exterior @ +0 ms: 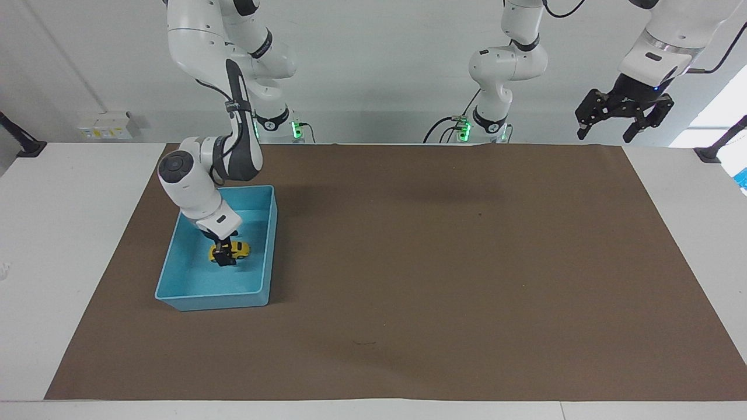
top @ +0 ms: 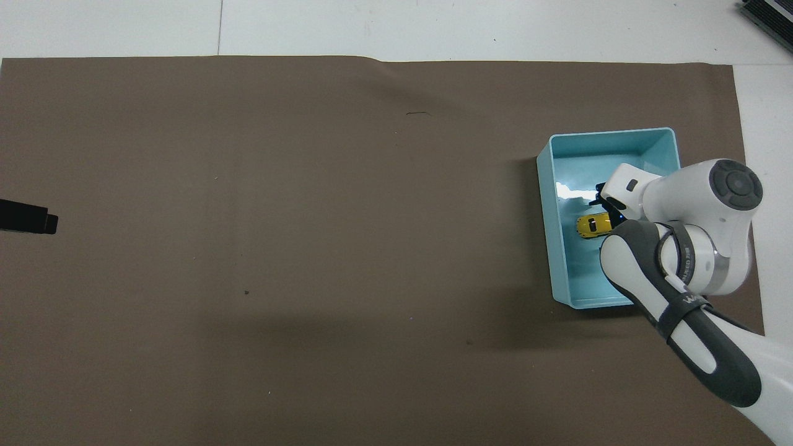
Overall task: Wind up and store yellow beetle car
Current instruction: 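Lower the car onto the box floor and open the right gripper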
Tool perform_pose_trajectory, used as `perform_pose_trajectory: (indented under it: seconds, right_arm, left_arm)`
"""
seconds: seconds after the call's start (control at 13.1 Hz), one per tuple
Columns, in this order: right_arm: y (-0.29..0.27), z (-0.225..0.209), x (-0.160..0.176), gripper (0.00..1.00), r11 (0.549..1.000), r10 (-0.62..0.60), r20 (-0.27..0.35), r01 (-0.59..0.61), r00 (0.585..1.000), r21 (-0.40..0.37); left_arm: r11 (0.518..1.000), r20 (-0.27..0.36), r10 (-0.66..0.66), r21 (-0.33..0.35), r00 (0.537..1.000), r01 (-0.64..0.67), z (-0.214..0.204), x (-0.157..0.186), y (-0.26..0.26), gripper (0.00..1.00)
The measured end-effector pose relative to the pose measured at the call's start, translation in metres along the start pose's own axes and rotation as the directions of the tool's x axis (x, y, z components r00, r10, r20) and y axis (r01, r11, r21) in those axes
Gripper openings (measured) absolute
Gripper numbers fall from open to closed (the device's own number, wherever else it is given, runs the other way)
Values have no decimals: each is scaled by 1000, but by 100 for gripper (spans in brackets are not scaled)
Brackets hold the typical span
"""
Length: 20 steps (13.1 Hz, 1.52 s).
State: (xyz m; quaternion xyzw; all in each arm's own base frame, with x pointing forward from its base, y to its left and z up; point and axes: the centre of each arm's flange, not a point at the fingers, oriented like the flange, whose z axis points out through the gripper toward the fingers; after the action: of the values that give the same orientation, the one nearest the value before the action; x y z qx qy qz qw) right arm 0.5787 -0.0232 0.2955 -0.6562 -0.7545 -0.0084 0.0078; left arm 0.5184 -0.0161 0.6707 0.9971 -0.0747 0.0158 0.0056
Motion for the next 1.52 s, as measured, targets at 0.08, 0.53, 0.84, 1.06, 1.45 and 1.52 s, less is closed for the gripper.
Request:
perform_pose_trajectory:
  seconds: [0.08,0.53,0.84,1.06,1.45,1.52]
  right_arm:
    - [1,-1,0,100,1000,4,0,-4,1000,1]
    - [18,-46,0,100,1000,1,-5,-1,1000,13]
    - [26,-88,6,100,1000,-10,-5,10,1000,4]
    - [29,-108,6,100,1000,-11,0,11,1000,-20]
    - [32,-116,6,100,999,-10,1,10,1000,-34]
    - [33,-119,6,100,999,-10,2,10,1000,-42]
  left_arm:
    - [1000,0,0,0,1000,0,0,0,0,100]
    - [1000,0,0,0,1000,0,0,0,0,100]
    - [1000,0,0,0,1000,0,0,0,0,100]
    - [1000,0,0,0,1000,0,0,0,0,100]
    - [1000,0,0,0,1000,0,0,0,0,100]
    - [1000,0,0,0,1000,0,0,0,0,100]
